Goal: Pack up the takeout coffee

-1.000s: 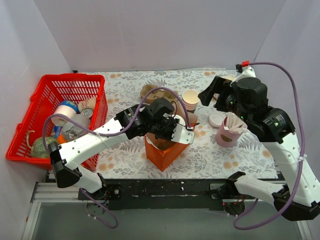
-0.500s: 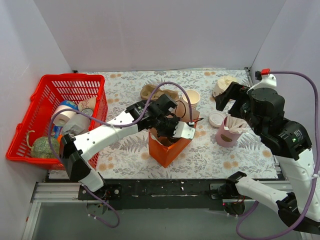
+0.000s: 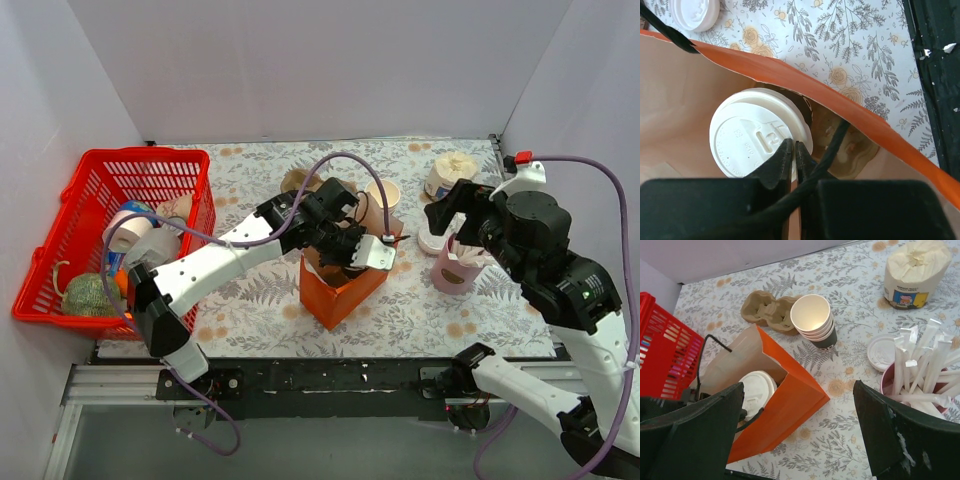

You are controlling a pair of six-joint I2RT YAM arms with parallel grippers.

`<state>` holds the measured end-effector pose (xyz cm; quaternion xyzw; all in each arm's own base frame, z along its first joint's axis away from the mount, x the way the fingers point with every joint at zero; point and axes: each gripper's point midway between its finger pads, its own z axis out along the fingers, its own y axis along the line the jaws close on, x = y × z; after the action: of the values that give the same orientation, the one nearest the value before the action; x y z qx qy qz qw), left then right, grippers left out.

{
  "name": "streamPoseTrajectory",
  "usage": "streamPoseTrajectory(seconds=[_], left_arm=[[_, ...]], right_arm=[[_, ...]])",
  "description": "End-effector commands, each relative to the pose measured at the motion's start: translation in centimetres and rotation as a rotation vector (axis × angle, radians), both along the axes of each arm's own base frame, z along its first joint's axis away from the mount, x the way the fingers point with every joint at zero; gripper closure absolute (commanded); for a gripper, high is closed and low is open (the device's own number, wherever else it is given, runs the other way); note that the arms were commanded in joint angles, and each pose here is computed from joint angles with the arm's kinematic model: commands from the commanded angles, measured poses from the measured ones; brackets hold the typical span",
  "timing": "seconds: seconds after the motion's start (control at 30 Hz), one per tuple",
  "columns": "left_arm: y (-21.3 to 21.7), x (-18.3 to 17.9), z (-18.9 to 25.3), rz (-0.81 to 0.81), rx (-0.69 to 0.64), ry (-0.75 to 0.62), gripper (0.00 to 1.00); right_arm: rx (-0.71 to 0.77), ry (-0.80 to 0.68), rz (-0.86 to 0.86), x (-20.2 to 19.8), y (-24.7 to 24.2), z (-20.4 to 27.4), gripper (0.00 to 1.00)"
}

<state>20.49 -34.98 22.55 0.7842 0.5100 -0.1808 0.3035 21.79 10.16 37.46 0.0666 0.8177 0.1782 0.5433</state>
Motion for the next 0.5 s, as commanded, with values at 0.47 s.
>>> streamPoseTrajectory(seconds=[0.47], left_arm=[[-0.6, 0.0, 1.1, -0.047, -0.023, 0.042, 1.00]], right_arm=[[-0.029, 0.037, 0.451, 0.2, 8.2, -2.1, 0.09]])
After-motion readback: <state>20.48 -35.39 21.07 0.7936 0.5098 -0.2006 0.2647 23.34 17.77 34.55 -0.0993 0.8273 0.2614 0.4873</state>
